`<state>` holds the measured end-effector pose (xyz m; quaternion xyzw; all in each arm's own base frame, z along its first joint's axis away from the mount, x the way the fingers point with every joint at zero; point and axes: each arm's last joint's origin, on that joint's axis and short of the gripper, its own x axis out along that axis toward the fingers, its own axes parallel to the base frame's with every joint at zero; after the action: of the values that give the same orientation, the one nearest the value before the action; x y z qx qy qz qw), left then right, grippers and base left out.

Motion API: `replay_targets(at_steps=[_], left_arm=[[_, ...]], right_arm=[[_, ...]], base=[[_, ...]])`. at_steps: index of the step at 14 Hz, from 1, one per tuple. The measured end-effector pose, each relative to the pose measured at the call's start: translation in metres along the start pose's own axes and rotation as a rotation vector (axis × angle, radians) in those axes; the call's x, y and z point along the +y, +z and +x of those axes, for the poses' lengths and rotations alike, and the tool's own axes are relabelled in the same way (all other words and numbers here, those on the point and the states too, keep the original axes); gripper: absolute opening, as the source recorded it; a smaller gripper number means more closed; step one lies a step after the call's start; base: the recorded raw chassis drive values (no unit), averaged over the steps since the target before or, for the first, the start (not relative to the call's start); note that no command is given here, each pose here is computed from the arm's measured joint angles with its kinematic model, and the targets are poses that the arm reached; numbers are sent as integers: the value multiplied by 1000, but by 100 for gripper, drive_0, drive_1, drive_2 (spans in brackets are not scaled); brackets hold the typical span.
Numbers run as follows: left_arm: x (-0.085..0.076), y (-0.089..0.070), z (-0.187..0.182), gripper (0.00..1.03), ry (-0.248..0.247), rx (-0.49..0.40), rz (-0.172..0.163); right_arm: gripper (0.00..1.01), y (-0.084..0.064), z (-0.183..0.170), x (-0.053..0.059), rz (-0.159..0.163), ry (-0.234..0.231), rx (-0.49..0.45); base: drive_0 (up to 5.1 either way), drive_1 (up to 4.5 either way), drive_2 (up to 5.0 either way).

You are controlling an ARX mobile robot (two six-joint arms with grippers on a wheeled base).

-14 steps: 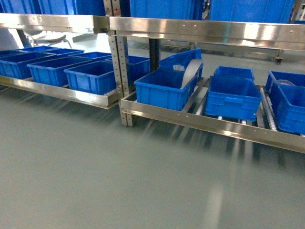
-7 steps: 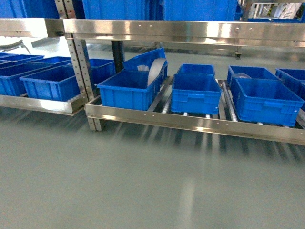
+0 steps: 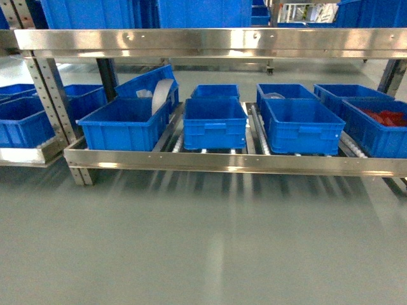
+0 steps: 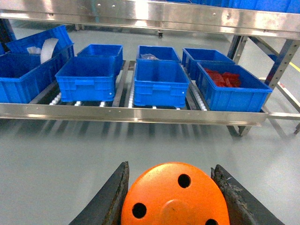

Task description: Sort blue parts and orange caps into right shelf containers

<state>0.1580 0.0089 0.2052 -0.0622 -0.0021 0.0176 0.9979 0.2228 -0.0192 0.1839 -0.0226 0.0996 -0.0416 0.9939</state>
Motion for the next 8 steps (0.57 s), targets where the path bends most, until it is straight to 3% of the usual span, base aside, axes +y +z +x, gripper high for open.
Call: replay_targets(at_steps=[4,8], left_arm=[[0,0,0,44,3,-1,0],[-1,-1,0,44,-11,5,0]], right_arm=[[44,0,0,0,0,1,0],[44,0,0,-1,0,-7,2]], base=[[-201,-201,-201],[-39,-39,-39]])
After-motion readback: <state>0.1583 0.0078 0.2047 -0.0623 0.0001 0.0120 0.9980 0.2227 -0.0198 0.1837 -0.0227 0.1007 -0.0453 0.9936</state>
